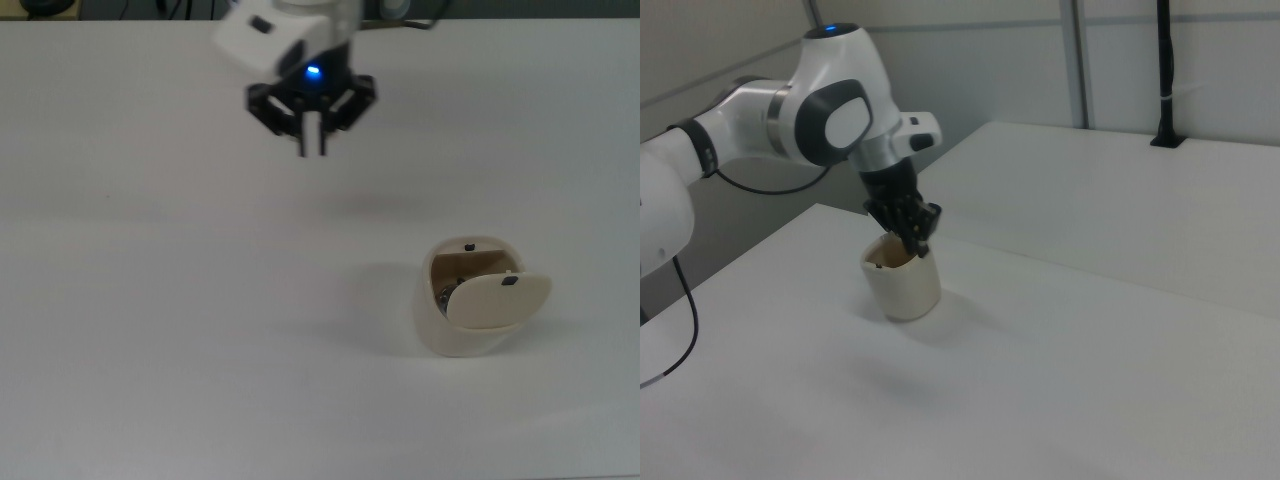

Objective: Open the trash can

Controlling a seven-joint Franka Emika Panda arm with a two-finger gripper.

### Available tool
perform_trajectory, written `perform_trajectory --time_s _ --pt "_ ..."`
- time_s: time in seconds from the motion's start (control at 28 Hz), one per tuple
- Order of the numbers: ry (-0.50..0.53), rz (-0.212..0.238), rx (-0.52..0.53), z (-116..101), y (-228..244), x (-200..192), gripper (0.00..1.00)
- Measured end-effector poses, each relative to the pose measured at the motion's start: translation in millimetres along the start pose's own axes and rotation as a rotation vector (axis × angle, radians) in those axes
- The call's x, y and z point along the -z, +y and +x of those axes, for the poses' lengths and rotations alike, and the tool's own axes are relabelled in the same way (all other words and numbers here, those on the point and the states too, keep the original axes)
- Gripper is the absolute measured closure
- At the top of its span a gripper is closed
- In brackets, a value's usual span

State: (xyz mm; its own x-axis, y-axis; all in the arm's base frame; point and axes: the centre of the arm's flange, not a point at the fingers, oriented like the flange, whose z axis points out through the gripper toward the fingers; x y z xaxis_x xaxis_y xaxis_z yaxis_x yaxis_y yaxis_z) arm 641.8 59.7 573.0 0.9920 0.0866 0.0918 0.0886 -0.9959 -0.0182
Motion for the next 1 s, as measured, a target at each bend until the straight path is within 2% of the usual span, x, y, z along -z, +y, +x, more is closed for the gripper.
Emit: perform_trajectory --time_s 0.11,0.29,0.71,1.0 --pt "-0.04 -0.007 0.021 -8 36 4 0.63" --pt "-0.072 -0.016 0.037 -16 75 5 0.46" --pt "-0.081 -0.031 0.063 -17 81 2 0.0" --pt "-0.082 -0.056 0.05 -18 92 4 0.0"
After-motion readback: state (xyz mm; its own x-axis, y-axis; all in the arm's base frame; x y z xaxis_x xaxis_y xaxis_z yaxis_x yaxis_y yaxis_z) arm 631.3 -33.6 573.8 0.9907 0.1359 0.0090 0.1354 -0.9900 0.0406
